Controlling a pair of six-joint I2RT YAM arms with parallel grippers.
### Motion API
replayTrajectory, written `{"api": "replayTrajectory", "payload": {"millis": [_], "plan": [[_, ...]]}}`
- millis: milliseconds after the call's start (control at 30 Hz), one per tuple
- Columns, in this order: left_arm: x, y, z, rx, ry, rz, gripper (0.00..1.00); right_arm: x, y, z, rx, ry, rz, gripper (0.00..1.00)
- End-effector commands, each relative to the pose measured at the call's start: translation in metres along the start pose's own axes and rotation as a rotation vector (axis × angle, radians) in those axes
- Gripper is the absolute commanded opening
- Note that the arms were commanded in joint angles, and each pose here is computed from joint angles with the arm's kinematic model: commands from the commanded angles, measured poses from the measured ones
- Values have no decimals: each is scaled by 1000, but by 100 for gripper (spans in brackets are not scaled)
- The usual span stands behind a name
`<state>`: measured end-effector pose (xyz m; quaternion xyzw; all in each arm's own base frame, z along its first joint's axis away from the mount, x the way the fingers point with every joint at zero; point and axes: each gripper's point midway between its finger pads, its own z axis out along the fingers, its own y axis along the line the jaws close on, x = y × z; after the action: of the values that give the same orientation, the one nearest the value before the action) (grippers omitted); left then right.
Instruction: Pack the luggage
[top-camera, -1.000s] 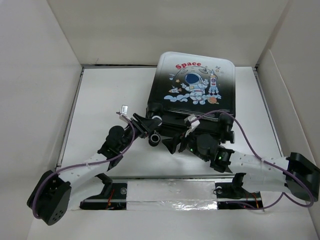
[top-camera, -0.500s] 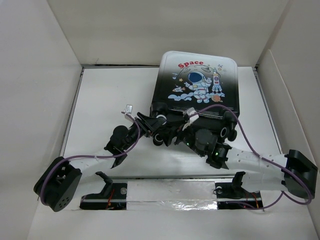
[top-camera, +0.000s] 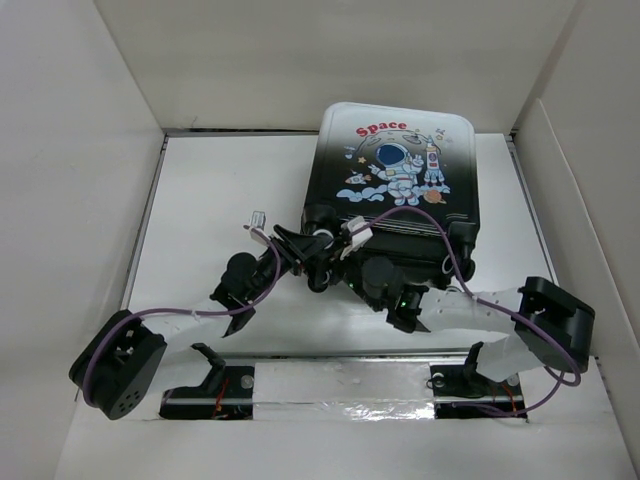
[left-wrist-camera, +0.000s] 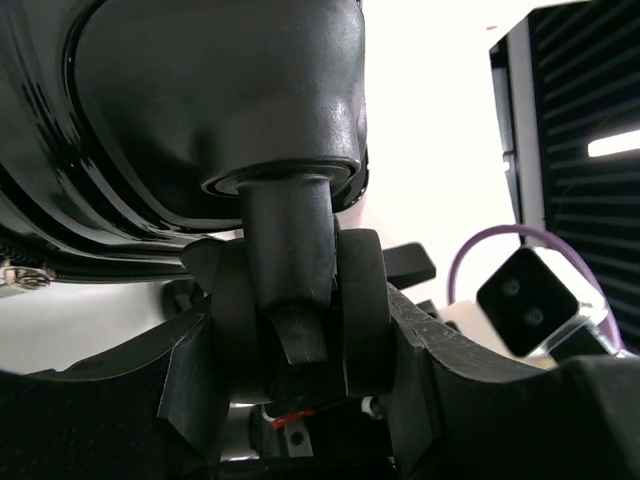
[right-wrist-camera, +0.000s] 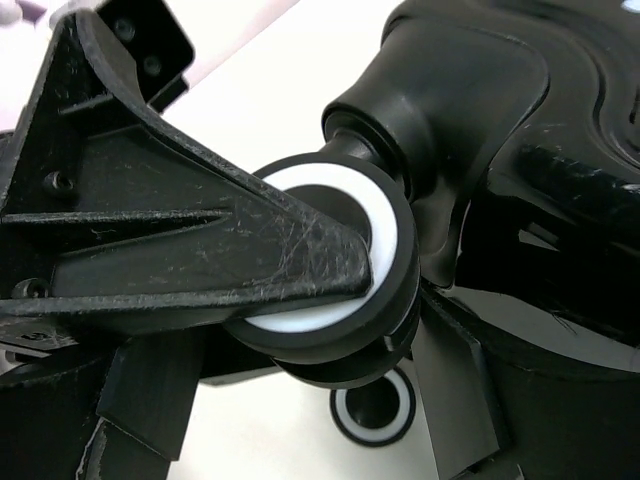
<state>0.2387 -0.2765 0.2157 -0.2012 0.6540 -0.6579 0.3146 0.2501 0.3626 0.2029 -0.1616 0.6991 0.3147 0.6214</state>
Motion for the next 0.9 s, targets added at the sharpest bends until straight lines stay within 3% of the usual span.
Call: {"api": "replayTrajectory", "payload": {"millis": [0, 267, 467, 533, 633, 667, 767, 867], "plan": [[24, -88, -20, 346, 100, 41, 0, -67, 11, 12, 30, -247, 81, 81], [24, -71, -26, 288, 85, 30, 0, -85, 3, 21, 108, -334, 116, 76], [17, -65, -29, 219, 44, 84, 0, -89, 2, 16, 96, -363, 141, 31], [14, -62, -29, 193, 23, 106, 0, -88, 3, 14, 88, -358, 140, 24], [4, -60, -31, 153, -11, 160, 26, -90, 4, 9, 73, -354, 137, 18], [-3, -66, -29, 151, -28, 184, 46, -90, 4, 8, 70, -352, 138, 18], [-16, -52, -27, 26, -49, 284, 73, -90, 8, 6, 45, -333, 126, 18], [-44, -53, -26, -52, -118, 406, 84, -87, 9, 6, 22, -307, 125, 19]]}}
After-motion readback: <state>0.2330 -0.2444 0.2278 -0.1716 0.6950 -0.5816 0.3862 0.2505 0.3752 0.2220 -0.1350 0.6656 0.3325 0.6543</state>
